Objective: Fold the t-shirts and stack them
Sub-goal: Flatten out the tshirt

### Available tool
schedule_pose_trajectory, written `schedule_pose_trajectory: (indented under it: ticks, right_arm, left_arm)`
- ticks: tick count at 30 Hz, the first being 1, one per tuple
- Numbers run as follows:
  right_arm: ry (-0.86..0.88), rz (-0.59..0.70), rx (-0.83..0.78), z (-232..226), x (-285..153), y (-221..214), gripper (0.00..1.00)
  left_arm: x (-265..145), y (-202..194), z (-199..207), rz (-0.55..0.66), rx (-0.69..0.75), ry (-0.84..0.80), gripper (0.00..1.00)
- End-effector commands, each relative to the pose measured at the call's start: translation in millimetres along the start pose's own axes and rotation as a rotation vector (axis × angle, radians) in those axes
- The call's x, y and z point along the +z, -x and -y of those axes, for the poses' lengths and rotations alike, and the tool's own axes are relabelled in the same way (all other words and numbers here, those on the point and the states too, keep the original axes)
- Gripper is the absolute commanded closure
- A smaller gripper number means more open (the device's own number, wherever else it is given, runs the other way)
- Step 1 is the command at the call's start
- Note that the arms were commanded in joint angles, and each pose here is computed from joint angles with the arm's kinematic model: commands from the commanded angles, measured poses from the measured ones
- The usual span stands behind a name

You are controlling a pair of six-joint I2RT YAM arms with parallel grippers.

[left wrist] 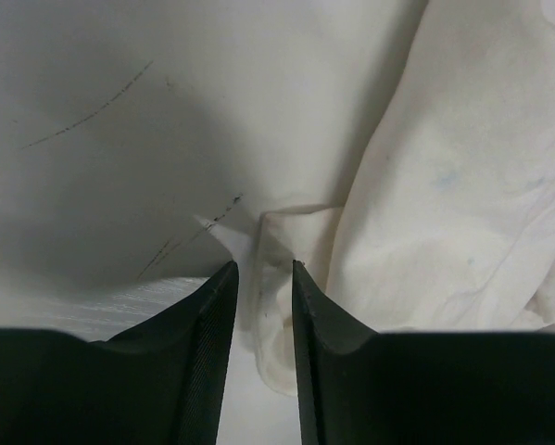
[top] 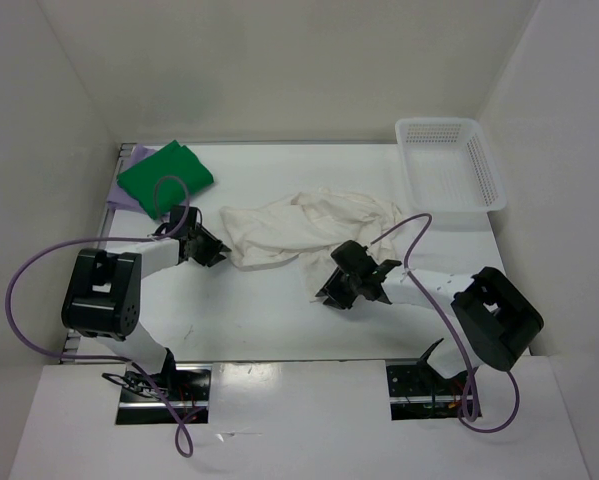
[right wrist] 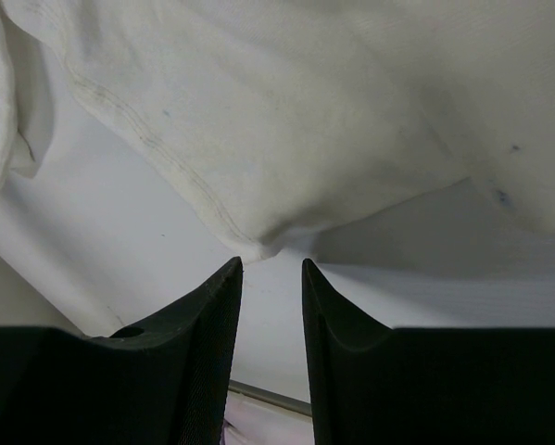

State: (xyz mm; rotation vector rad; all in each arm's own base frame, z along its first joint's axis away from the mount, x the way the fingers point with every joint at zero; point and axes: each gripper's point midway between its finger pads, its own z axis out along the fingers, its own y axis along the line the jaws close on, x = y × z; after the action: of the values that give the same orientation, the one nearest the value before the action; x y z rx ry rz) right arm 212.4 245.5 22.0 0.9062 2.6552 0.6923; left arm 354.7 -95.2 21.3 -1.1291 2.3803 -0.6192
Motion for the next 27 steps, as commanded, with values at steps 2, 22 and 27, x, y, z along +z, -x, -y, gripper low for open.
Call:
schedule_pose_trajectory:
  ticks: [2,22,27]
  right_arm:
    - [0.014,0.027,-0.025,-9.3,-5.0,3.3,0.62]
    - [-0.012,0.008,-0.07,-15.6,12.1,-2.4,0.69]
    - [-0.024,0.02,-0.072,-12.4,12.5,2.6,0.76]
  left_arm:
    - [2.0,-3.9,-14.1,0.003,-0.003,0.05,0.64]
    - [8.4,3.3,-4.4,0.018,-0.005,0.073,0.86]
    - [11.0,3.9,-4.1,0.016,-0.006,0.076,1.0]
